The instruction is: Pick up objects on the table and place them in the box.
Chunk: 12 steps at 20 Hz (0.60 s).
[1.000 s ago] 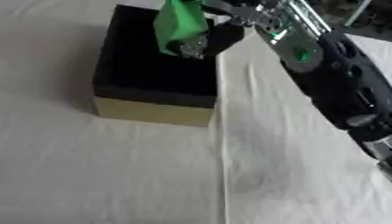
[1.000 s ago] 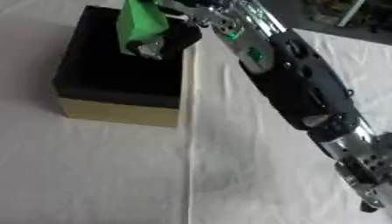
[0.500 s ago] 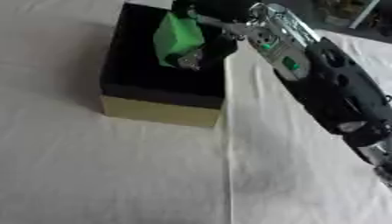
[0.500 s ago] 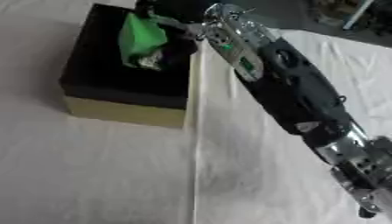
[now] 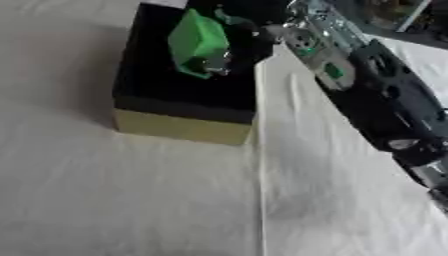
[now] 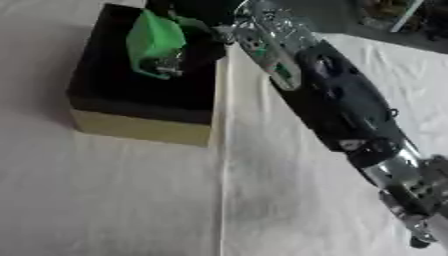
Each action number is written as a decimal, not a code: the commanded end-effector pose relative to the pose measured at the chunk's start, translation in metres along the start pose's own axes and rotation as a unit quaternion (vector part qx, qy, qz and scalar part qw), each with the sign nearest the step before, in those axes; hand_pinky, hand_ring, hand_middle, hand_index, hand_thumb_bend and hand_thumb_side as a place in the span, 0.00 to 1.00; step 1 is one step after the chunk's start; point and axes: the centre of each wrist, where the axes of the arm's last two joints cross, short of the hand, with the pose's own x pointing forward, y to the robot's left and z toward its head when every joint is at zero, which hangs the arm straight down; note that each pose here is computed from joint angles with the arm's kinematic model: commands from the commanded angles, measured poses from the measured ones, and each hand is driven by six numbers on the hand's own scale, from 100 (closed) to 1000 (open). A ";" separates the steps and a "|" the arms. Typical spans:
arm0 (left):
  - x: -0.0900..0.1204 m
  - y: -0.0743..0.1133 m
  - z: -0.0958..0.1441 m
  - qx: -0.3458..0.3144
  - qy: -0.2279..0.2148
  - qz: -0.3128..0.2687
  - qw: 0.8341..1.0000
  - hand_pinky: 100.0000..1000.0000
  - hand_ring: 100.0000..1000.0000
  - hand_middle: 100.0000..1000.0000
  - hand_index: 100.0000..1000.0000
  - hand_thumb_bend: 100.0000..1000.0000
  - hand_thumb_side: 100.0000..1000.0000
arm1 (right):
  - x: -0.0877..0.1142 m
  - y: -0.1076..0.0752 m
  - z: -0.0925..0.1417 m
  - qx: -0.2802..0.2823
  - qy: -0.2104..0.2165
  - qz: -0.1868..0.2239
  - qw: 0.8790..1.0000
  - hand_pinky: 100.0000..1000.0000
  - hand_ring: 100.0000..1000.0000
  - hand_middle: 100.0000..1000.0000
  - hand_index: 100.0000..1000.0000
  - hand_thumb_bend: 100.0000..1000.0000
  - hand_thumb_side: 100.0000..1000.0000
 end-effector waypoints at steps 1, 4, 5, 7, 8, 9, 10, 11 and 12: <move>0.006 -0.002 -0.004 -0.006 -0.012 0.005 1.000 0.56 0.56 0.57 0.70 0.18 1.00 | -0.005 -0.016 0.005 -0.014 0.004 0.031 0.999 0.89 0.90 0.83 0.91 0.51 1.00; 0.006 -0.002 -0.004 -0.007 -0.011 0.006 1.000 0.56 0.56 0.57 0.70 0.18 1.00 | -0.004 -0.016 0.005 -0.014 0.003 0.032 0.999 0.89 0.90 0.83 0.91 0.52 1.00; 0.006 -0.002 -0.004 -0.007 -0.011 0.006 1.000 0.56 0.56 0.57 0.70 0.18 1.00 | -0.004 -0.015 0.005 -0.013 0.003 0.031 0.999 0.90 0.90 0.83 0.92 0.51 1.00; 0.006 -0.002 -0.004 -0.007 -0.012 0.006 1.000 0.56 0.56 0.58 0.70 0.18 1.00 | -0.004 -0.015 0.005 -0.013 0.000 0.023 1.000 0.89 0.88 0.82 0.91 0.51 1.00; 0.006 -0.002 -0.004 -0.007 -0.012 0.006 1.000 0.56 0.56 0.58 0.70 0.18 1.00 | -0.003 -0.015 0.005 -0.014 -0.001 0.020 1.000 0.89 0.88 0.82 0.92 0.51 1.00; 0.006 -0.002 -0.004 -0.007 -0.011 0.006 1.000 0.56 0.56 0.58 0.70 0.18 1.00 | -0.003 -0.016 0.005 -0.017 -0.001 0.017 1.000 0.89 0.87 0.82 0.92 0.50 1.00; 0.006 -0.002 -0.004 -0.007 -0.011 0.006 1.000 0.56 0.56 0.58 0.70 0.18 1.00 | -0.003 -0.018 0.006 -0.022 -0.001 0.014 1.000 0.89 0.87 0.82 0.92 0.50 1.00; 0.006 -0.002 -0.004 -0.007 -0.010 0.005 1.000 0.56 0.56 0.58 0.70 0.18 1.00 | -0.003 -0.020 0.007 -0.029 0.000 0.009 1.000 0.89 0.87 0.81 0.92 0.47 1.00; 0.006 -0.002 -0.003 -0.007 -0.010 0.004 1.000 0.56 0.56 0.58 0.70 0.18 1.00 | -0.003 -0.023 0.009 -0.038 0.000 0.004 0.999 0.89 0.87 0.81 0.92 0.46 1.00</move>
